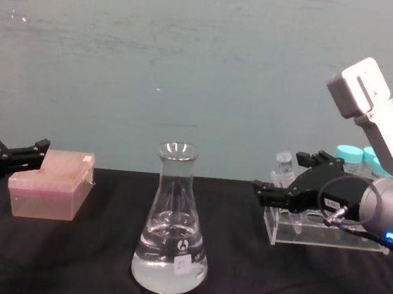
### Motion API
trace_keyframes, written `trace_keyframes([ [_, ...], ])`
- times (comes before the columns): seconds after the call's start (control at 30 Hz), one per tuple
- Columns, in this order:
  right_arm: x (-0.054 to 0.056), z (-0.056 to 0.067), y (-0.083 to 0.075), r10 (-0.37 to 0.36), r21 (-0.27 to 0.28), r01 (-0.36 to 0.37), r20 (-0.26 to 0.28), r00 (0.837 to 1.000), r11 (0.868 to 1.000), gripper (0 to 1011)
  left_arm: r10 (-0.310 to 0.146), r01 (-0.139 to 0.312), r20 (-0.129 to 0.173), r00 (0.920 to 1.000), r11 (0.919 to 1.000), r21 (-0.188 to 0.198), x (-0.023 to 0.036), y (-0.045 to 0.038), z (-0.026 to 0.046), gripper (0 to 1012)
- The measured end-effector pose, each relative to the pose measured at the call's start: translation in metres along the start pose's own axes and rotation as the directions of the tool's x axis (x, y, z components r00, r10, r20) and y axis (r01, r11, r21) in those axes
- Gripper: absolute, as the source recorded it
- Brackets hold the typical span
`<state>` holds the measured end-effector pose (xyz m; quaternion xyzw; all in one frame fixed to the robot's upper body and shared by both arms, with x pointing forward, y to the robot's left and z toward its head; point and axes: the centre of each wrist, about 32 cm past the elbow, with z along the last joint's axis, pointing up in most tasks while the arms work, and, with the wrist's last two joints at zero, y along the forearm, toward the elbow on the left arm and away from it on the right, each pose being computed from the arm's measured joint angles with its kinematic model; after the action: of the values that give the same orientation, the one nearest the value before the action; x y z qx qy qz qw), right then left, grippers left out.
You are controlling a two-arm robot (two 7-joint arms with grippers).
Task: Pour the liquid from the test tube into the beaker using one hand.
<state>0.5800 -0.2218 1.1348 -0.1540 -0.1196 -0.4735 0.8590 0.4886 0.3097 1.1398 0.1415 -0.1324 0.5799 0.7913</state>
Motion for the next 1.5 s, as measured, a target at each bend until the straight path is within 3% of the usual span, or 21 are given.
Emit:
trace_keyframes([
  [0.47, -0.0001, 0.0000, 0.0004, 0.000, 0.001, 0.000, 0.002, 1.000, 1.000, 989, 0.000, 0.000, 0.000, 1.0000, 1.0000, 0.000, 0.0000, 0.0000, 0.0000, 1000],
  [1.0, -0.0001, -0.0002, 0.0002, 0.001, 0.001, -0.001, 0.001, 1.000, 1.000, 568, 0.000, 0.000, 0.000, 1.0000, 1.0000, 0.000, 0.0000, 0.0000, 0.0000, 1000],
  [1.33, 0.0000, 0.0000, 0.0002, 0.001, 0.001, -0.001, 0.001, 1.000, 1.000, 226, 0.000, 0.000, 0.000, 1.0000, 1.0000, 0.000, 0.0000, 0.0000, 0.0000, 1000],
  [1.5, -0.0001, 0.0000, 0.0002, 0.001, 0.001, -0.001, 0.001, 1.000, 1.000, 204, 0.000, 0.000, 0.000, 1.0000, 1.0000, 0.000, 0.0000, 0.0000, 0.0000, 1000],
])
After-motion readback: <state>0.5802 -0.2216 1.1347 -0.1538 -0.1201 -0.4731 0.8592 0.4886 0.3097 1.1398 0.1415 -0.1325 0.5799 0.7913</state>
